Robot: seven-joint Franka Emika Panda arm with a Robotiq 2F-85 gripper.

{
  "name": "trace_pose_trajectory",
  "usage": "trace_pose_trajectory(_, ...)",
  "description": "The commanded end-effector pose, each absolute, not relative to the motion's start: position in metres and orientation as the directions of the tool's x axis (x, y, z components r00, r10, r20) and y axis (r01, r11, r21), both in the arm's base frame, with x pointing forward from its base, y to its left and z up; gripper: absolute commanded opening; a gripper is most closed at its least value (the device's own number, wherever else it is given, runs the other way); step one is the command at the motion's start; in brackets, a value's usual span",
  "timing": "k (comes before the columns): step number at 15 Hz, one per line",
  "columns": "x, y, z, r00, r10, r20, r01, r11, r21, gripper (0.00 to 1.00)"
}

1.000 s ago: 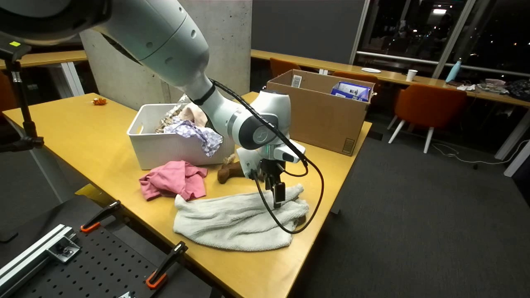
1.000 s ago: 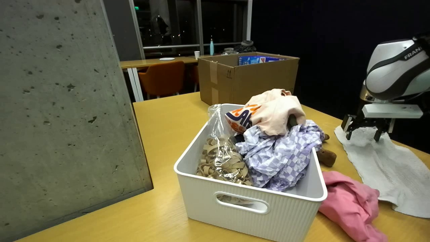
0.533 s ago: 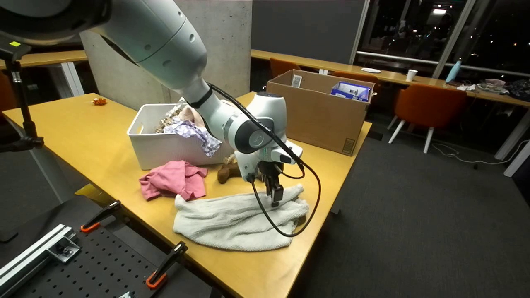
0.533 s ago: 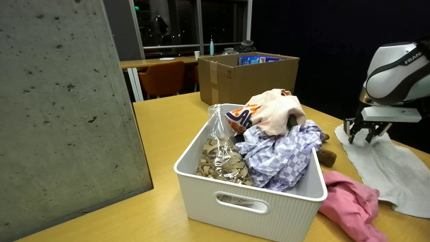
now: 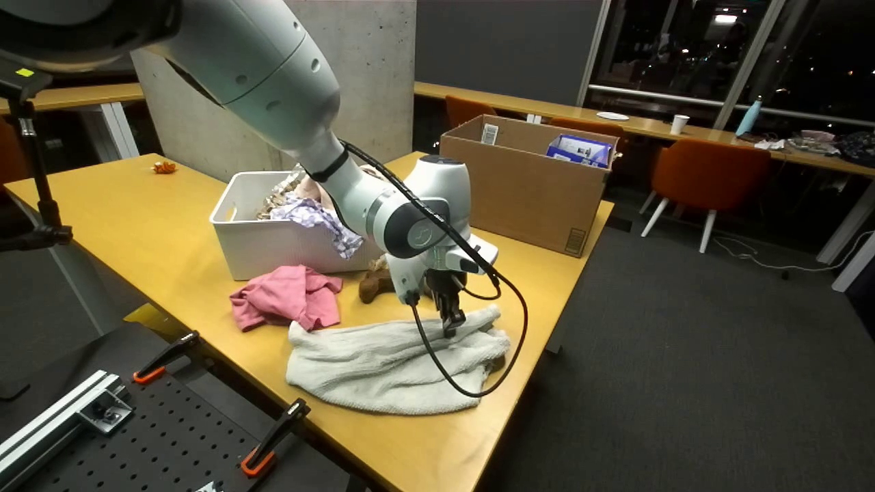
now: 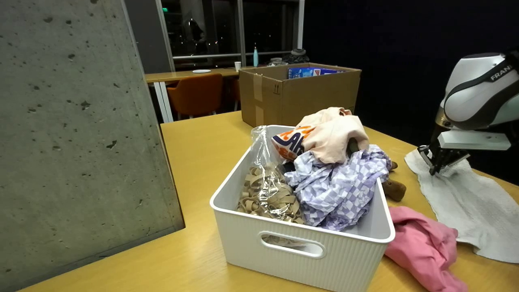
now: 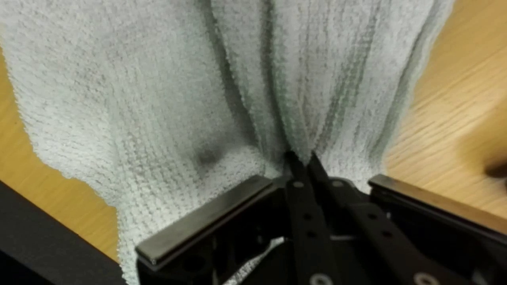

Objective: Place the towel over the moose then place them in the storage box.

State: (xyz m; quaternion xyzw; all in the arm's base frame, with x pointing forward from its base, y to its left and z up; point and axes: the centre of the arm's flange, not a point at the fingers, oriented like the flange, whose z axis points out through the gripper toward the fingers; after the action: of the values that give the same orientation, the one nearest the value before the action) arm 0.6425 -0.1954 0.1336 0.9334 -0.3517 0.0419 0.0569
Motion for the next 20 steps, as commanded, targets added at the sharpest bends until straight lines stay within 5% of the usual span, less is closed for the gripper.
trace_pose_trajectory(1, 0.624, -0.200, 0.164, 0.757, -0.635, 0.155, -0.650, -0.756, 0.075, 0.01)
trace_pose_trajectory(12, 0.686, -0.234, 0.293, 0.800, -0.545, 0.250, -0.582, -0.807, 0.101, 0.01)
trace_pose_trajectory(20, 0.740, -0.101, 0.342, 0.897, -0.364, 0.250, -0.408, -0.900, 0.155, 0.01)
